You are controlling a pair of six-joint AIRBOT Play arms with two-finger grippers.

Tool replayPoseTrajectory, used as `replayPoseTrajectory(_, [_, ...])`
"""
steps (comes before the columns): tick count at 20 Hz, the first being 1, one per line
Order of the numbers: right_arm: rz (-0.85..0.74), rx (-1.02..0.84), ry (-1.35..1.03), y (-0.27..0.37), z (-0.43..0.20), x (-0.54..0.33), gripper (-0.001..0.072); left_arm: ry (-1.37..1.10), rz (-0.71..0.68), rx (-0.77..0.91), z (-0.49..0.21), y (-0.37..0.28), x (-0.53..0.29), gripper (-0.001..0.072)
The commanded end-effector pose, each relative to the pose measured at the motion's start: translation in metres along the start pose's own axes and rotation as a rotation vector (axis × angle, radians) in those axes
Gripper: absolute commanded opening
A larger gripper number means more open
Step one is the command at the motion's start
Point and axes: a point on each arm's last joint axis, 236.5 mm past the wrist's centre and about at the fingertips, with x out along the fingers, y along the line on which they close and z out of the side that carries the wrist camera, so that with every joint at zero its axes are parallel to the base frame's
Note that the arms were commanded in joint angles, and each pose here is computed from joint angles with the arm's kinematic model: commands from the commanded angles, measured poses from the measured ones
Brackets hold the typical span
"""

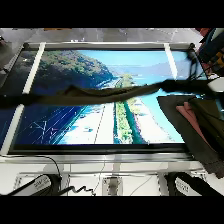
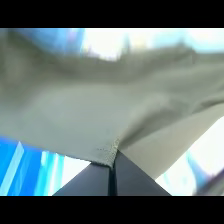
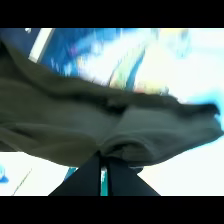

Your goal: Fold the clothes and pants, and hang the long-sleeved shirts on hangers.

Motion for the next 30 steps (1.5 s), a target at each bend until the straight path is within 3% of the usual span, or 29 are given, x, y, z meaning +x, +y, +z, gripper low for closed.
replayPoseTrajectory(1, [-0.060, -0.198, -0.297, 0.057, 0.084, -0.110, 0.0014, -0.360, -0.010, 0.290, 0.110, -0.119, -0.062, 0.0011])
replayPoseTrajectory(4, [-0.102, -0.322, -0.555, 0.111, 0.123, -0.207, 0.0014, -0.715, 0.162, 0.403, 0.171, -0.181, -0.131, 0.0012])
replayPoseTrajectory(7, [-0.113, -0.396, -0.695, 0.153, 0.122, -0.272, 0.0013, -0.993, 0.349, 0.491, 0.192, -0.233, -0.203, 0.0012])
replayPoseTrajectory(10, [-0.087, -0.363, -0.757, 0.173, 0.114, -0.300, 0.0012, -1.038, 0.580, 0.593, 0.182, -0.247, -0.238, 0.0010])
replayPoseTrajectory(13, [-0.061, -0.256, -0.721, 0.160, 0.118, -0.283, 0.0011, -0.904, 0.695, 0.403, 0.160, -0.199, -0.230, 0.0010])
replayPoseTrajectory(15, [-0.046, -0.168, -0.605, 0.131, 0.120, -0.235, 0.0010, -0.641, 0.734, 0.192, 0.122, -0.131, -0.193, 0.0011])
replayPoseTrajectory(19, [0.008, 0.078, -0.163, 0.045, 0.077, -0.077, 0.0011, -0.048, 0.523, -0.161, 0.024, -0.035, -0.087, 0.0010])
replayPoseTrajectory(23, [0.065, 0.308, 0.224, -0.018, -0.012, 0.060, 0.0013, 0.293, 0.314, -0.241, -0.037, 0.039, 0.035, 0.0011])
replayPoseTrajectory(26, [0.053, 0.412, 0.317, -0.054, -0.054, 0.123, 0.0013, 0.441, 0.236, -0.282, -0.094, 0.081, 0.119, 0.0012])
replayPoseTrajectory(30, [-0.008, 0.456, 0.272, -0.089, -0.063, 0.159, 0.0013, 0.392, 0.187, -0.457, -0.118, 0.114, 0.168, 0.0012])
